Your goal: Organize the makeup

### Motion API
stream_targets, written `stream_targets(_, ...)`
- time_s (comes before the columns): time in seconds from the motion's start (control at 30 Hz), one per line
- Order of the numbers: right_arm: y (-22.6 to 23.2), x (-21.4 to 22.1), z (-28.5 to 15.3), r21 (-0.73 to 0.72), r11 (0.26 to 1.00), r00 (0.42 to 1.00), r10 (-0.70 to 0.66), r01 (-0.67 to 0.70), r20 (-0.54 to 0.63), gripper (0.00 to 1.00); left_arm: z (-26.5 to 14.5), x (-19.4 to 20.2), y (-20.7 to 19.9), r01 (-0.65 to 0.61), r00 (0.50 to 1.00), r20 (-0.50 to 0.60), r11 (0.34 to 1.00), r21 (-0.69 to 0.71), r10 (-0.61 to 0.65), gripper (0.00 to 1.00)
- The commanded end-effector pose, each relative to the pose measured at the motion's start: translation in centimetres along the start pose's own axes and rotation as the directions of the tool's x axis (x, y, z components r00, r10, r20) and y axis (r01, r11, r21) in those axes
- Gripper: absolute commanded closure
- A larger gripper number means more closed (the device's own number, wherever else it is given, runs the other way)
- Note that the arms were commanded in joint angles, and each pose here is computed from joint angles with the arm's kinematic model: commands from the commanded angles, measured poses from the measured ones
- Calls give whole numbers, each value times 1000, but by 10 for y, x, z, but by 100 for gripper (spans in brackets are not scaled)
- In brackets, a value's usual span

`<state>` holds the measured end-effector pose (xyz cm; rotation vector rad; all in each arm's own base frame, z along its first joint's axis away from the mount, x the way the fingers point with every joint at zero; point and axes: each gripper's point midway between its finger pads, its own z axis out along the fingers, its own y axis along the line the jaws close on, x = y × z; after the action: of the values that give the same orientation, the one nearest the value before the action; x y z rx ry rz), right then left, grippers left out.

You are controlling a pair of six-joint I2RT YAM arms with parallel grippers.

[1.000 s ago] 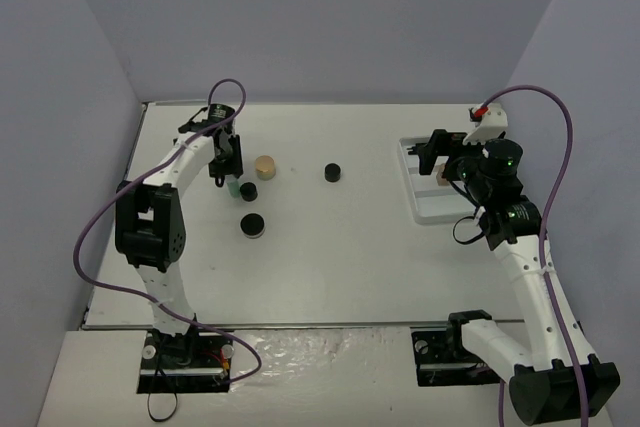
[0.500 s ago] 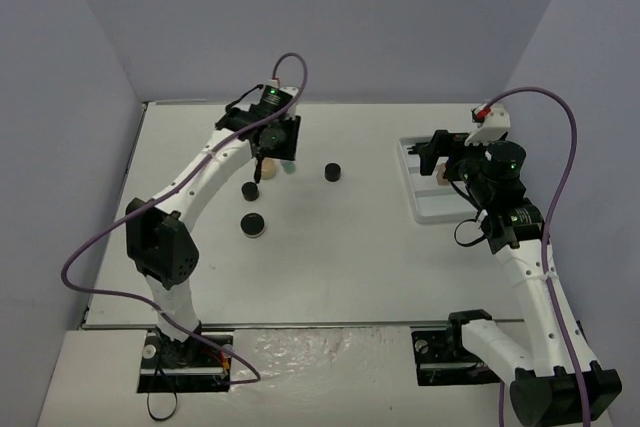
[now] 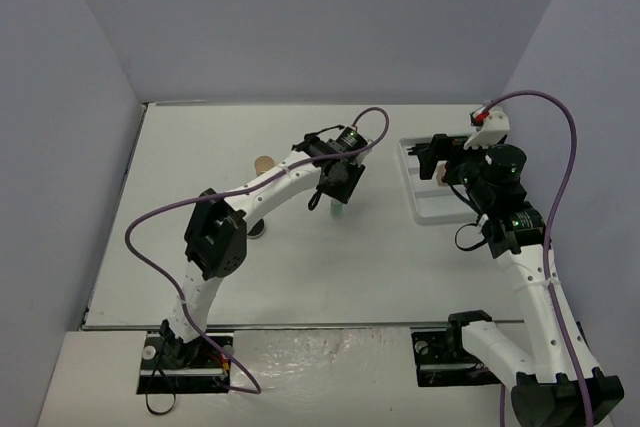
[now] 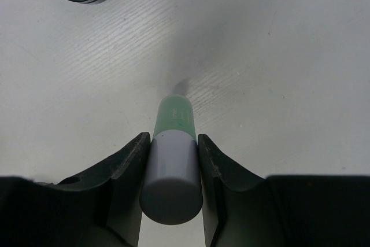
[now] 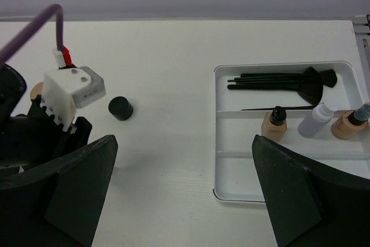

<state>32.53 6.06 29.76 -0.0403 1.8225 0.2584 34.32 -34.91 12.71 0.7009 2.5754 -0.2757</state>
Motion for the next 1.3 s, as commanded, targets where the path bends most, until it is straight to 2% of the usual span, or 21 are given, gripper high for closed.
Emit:
stream_targets(0.0, 4, -14, -2, -15, 1000, 998, -19, 20, 56, 0, -20, -24, -10, -27, 996, 88, 1000, -12, 28, 100)
stream_targets(0.1, 4, -11, -2, -16, 1000, 999, -19, 20, 49, 0, -11, -20, -11, -28, 997, 75, 999, -22, 30, 98)
stream_targets(0.17, 4, -10, -3, -15, 1000, 999, -20, 20, 47, 0, -7, -17, -10, -25, 997, 74, 999, -32, 28, 93)
stream_targets(0.33, 3, -6, -3, -12, 1000, 999, -21, 22, 39, 0, -2, -11, -9, -14, 997, 75, 999, -34, 17, 68)
stream_targets(0.7, 6, -4, -2, -30, 999, 999, -21, 22, 32, 0, -12, -9, -4, 10, 994, 110, 999, -43, -5, 36)
stream_targets(0.73, 7, -4, -2, -37, 999, 999, -21, 22, 31, 0, -15, -10, -4, 13, 993, 116, 999, -46, -7, 30)
stream_targets(0.87, 13, -8, -3, -67, 997, 999, -32, 34, 37, 0, -39, -24, -4, 29, 985, 173, 999, -36, -23, 18)
stream_targets(1.1, 23, -14, -4, -119, 991, 997, -57, 62, 43, 0, -125, -65, -7, 57, 924, 378, 998, 21, -61, 9)
stream_targets(1.27, 45, -8, 2, -228, 968, 995, -101, 101, 12, 0, -173, -67, 30, 151, 870, 478, 988, -29, -119, 4)
